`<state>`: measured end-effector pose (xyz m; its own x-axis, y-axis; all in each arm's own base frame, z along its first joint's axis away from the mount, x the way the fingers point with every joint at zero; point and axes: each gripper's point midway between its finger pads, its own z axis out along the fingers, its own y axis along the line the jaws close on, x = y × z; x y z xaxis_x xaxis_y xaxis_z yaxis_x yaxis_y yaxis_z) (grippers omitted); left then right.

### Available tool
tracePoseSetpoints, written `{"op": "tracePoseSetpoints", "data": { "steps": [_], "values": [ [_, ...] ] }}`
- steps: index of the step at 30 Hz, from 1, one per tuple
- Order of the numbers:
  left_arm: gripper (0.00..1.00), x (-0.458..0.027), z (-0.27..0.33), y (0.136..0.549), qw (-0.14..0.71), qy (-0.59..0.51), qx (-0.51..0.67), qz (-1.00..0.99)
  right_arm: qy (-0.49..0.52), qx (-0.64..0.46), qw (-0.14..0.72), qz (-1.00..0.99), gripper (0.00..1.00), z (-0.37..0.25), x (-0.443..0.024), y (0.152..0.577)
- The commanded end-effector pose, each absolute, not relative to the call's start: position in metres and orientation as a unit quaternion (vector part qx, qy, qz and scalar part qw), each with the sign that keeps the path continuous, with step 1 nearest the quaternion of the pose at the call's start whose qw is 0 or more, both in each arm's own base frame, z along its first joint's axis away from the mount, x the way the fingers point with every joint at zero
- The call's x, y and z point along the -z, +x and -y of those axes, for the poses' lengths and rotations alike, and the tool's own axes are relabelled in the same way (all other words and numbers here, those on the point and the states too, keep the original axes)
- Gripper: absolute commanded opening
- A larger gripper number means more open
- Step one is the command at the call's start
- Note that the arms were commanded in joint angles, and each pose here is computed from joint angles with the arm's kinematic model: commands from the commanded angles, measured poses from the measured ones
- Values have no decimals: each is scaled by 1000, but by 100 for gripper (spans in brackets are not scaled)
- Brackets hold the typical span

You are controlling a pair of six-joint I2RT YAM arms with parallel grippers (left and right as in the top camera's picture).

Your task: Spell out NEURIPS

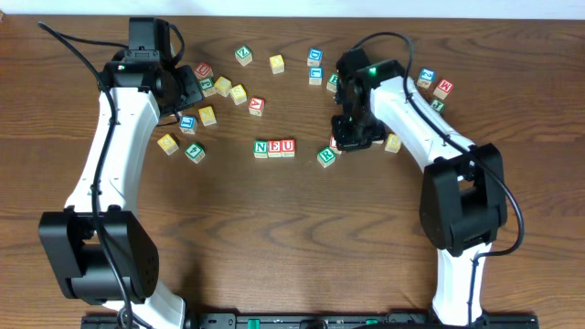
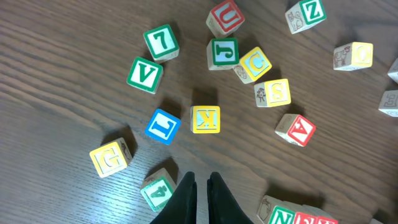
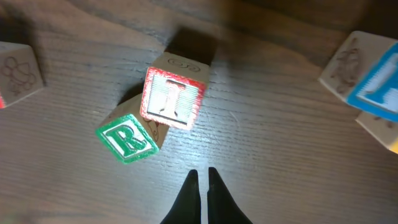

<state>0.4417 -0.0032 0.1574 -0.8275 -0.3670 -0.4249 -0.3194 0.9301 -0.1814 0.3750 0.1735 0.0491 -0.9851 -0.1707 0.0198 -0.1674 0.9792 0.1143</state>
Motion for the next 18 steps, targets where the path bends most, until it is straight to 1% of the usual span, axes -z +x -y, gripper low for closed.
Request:
{"op": "tracePoseSetpoints", "data": {
  "steps": [1, 8, 14, 18],
  "values": [
    [8, -153, 1, 443, 233, -182, 46, -954, 111, 61, 18, 992, 1, -187, -46, 360],
    [8, -155, -2, 446, 240, -182, 45, -952, 138, 58, 17, 989, 1, -206, -38, 349],
    [8, -156, -14, 449, 247, -195, 41, -948, 153, 52, -1, 987, 2, -216, -36, 351],
    [8, -156, -21, 449, 247, -203, 39, -947, 162, 58, -17, 985, 4, -225, -30, 354]
  ]
}}
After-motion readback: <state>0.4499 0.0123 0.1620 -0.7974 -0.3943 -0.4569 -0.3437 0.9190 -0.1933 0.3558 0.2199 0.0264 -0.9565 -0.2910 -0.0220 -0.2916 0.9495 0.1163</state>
